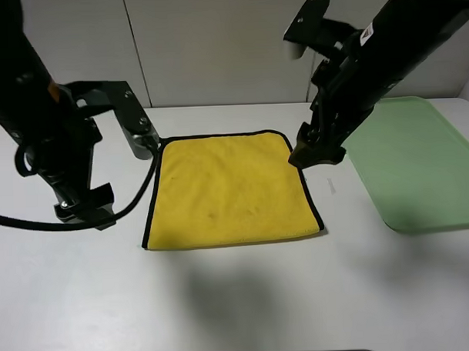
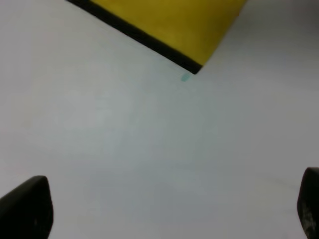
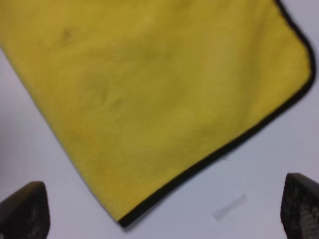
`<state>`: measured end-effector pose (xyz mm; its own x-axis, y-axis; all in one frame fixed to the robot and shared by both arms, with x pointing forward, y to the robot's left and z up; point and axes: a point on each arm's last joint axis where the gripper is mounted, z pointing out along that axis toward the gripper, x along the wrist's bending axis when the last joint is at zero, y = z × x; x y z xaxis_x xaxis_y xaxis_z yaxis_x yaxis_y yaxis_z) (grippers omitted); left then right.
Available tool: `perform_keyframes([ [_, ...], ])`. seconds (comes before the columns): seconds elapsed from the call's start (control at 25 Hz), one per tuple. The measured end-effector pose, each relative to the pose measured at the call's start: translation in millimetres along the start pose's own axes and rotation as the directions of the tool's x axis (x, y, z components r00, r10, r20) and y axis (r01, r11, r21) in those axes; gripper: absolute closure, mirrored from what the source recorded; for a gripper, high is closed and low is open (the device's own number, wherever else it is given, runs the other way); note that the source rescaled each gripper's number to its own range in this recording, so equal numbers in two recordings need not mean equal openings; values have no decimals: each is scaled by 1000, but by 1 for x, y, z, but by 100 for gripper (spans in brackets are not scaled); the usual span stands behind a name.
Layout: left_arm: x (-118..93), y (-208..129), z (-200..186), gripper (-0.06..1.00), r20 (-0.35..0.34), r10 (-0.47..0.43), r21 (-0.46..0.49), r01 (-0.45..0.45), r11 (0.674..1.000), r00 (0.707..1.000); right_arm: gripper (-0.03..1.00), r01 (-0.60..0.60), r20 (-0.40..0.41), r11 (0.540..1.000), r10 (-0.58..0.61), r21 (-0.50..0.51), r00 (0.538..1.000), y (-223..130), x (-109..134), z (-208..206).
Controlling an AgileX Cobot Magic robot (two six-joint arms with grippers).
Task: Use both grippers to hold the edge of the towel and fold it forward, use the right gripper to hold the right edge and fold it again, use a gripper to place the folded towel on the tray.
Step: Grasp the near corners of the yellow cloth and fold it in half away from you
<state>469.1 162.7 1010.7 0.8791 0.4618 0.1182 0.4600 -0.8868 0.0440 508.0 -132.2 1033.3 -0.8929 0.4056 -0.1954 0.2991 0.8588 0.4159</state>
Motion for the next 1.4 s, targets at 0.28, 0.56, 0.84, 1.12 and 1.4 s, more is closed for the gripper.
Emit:
perform_keyframes([
  [0.28,0,6,26,-3,37,76,38,-77,996,996,-3,92,-35,994,-90,66,995,-6,0,20],
  [0.56,0,8,28,-2,30,170,5,-170,985,985,-3,336,-107,927,-322,166,941,-30,8,44],
  [0.84,-1,10,39,-2,-17,324,-51,-325,944,946,-3,503,-138,847,-485,169,864,-42,13,53],
  [1.12,-3,12,56,-2,26,370,-34,-369,929,929,-3,549,-169,818,-525,169,834,-44,13,65],
  [1.4,-3,15,71,-2,53,421,-18,-421,907,906,-3,568,-226,802,-528,183,818,-50,15,86],
])
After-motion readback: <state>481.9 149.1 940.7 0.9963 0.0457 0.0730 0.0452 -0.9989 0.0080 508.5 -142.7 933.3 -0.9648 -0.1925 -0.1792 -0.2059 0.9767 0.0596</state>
